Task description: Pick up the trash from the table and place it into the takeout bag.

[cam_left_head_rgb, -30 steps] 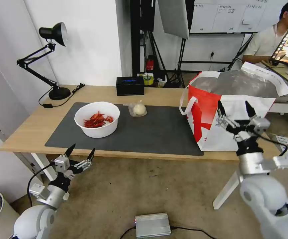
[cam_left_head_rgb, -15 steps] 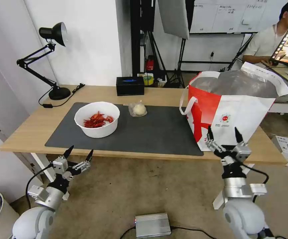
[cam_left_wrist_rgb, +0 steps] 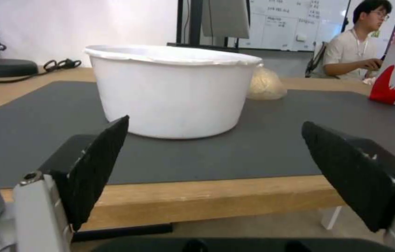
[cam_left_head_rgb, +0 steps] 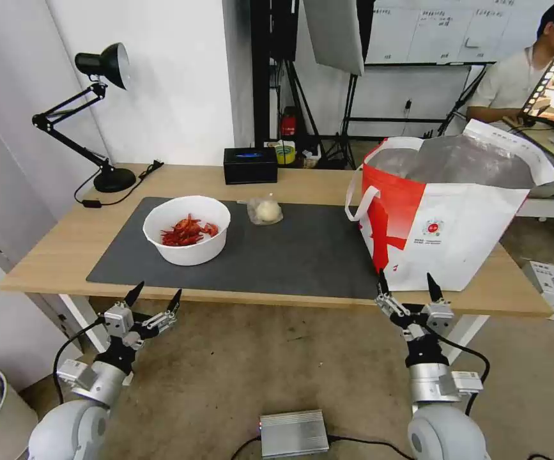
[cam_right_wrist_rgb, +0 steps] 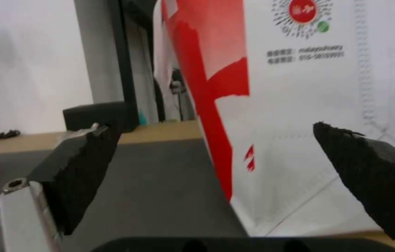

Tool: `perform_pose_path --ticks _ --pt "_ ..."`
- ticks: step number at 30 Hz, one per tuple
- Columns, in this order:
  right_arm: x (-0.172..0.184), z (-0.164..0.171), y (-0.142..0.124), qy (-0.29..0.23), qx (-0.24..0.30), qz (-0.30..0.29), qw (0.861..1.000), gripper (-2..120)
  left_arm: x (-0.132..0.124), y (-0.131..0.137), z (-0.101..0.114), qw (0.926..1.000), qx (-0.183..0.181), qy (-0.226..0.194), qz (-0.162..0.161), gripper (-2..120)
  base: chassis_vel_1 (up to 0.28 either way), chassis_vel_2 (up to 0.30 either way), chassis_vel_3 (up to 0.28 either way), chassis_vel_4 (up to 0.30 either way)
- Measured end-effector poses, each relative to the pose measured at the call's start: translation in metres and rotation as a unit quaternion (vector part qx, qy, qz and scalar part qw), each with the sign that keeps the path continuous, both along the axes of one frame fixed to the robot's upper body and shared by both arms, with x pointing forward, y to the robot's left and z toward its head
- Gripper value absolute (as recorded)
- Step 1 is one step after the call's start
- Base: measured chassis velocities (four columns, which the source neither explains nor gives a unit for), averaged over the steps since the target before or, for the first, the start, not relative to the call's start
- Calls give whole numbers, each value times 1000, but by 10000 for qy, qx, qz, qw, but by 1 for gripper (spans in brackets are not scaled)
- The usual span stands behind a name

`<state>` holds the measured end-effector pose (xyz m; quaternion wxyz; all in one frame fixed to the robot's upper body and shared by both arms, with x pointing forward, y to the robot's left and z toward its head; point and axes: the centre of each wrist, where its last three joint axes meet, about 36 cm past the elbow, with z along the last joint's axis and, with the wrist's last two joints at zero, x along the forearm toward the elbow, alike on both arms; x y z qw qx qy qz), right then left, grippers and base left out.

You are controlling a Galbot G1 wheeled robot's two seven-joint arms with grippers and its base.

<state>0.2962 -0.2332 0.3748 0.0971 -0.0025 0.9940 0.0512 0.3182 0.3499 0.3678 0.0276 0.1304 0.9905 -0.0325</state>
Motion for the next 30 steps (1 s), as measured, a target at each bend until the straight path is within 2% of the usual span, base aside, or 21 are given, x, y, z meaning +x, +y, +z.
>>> perform_pose_path --ticks 8,24,30 --pt "-6 -6 14 118 53 182 9997 100 0 0 -1 10000 15 6 12 100 0 0 0 0" --pt "-2 -11 24 163 23 367 9992 100 1 0 -3 10000 16 32 19 100 0 0 0 0" --pt "2 -8 37 122 176 570 9981 100 0 1 -5 10000 16 47 37 100 0 0 0 0"
